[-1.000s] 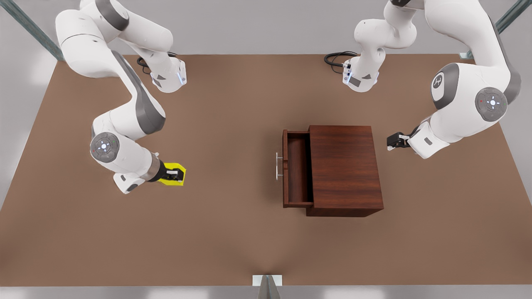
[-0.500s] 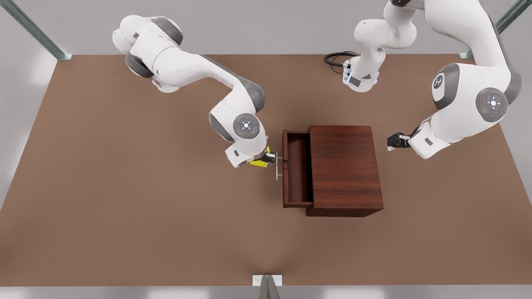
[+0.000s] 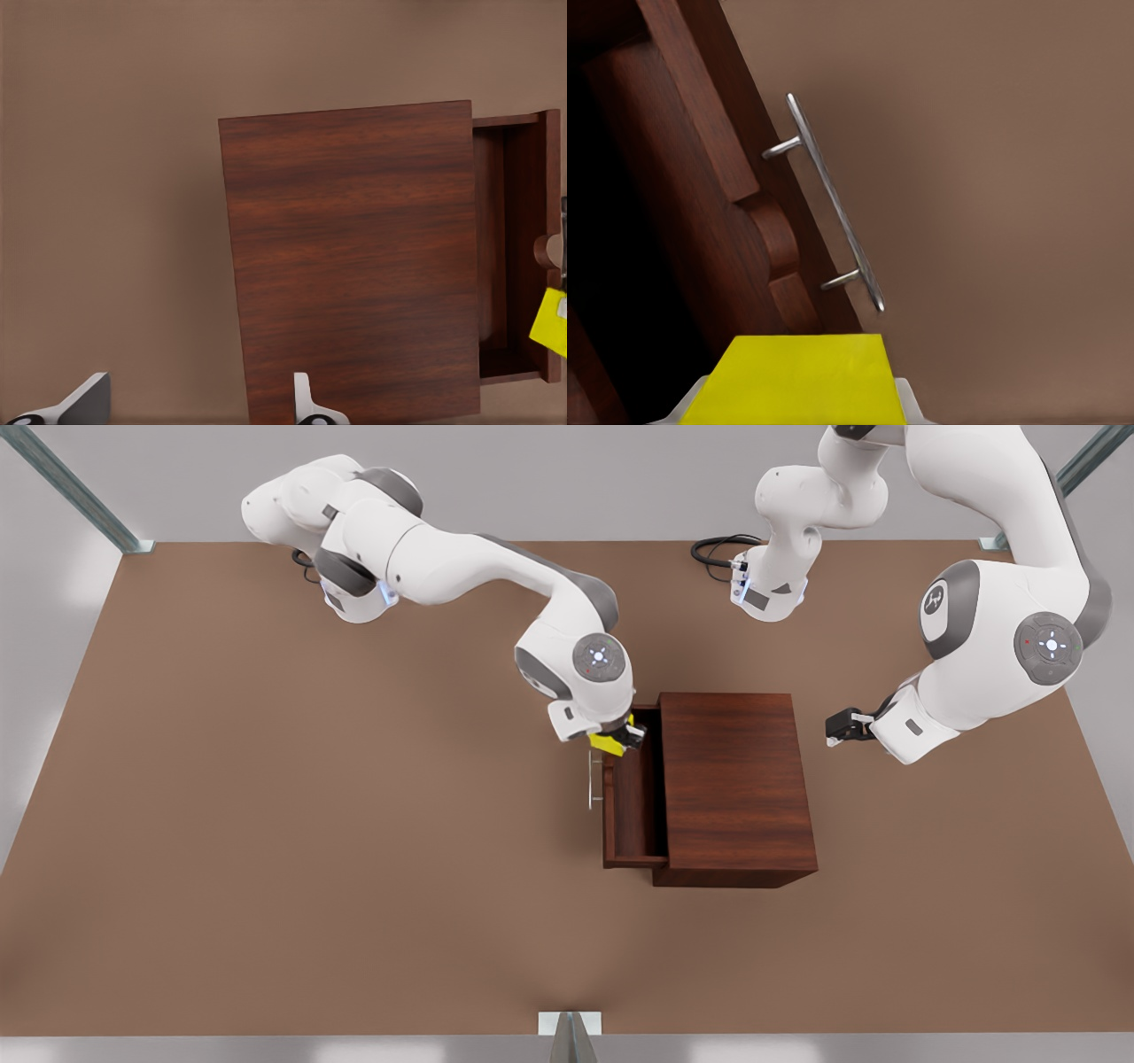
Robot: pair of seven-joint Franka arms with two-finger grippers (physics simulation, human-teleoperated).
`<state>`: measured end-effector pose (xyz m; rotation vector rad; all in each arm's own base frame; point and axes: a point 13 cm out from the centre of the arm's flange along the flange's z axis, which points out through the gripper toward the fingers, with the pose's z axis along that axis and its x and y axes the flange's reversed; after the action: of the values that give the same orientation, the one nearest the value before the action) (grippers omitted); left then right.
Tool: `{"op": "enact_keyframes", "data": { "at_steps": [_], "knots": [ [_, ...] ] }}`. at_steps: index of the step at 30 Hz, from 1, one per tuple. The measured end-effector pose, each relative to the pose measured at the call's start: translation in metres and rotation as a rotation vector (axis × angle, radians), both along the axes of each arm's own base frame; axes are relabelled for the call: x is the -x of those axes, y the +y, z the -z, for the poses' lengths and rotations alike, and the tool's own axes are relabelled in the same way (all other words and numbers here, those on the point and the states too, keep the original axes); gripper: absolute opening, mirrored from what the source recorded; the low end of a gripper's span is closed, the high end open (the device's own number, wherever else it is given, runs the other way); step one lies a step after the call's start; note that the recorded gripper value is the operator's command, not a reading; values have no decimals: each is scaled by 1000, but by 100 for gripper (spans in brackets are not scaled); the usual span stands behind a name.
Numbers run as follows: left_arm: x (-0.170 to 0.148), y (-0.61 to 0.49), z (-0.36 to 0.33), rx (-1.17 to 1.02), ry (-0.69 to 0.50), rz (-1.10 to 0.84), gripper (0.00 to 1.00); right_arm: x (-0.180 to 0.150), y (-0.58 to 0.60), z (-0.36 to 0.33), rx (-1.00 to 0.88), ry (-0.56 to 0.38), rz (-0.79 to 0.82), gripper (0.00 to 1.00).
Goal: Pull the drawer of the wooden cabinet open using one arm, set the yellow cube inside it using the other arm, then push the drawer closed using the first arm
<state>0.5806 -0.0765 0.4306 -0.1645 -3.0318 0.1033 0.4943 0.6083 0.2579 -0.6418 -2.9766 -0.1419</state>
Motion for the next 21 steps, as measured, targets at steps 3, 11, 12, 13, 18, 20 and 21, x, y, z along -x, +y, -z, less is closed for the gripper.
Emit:
{"op": "enact_keyframes", "data": {
  "at_steps": [3, 11, 12, 13, 18, 20, 21],
  "knots": [
    [0, 0, 0, 0, 0, 0, 100, 3, 12, 2, -12, -14, 29, 56],
    [0, 0, 0, 0, 0, 0, 100, 6, 27, 3, -35, -23, 90, 56],
    [0, 0, 0, -1, 0, 0, 100, 8, 29, 3, -35, -23, 91, 56],
    [0, 1, 0, -3, 0, 0, 100, 9, 30, 4, -35, -23, 93, 56],
    [0, 2, 0, -13, -1, 3, 100, 10, 31, 4, -37, -24, 92, 56],
    [0, 2, 0, -14, -1, 3, 100, 11, 32, 4, -37, -24, 85, 56],
    [0, 2, 0, -14, -1, 3, 100, 11, 31, 4, -36, -25, 79, 56]
  ]
}}
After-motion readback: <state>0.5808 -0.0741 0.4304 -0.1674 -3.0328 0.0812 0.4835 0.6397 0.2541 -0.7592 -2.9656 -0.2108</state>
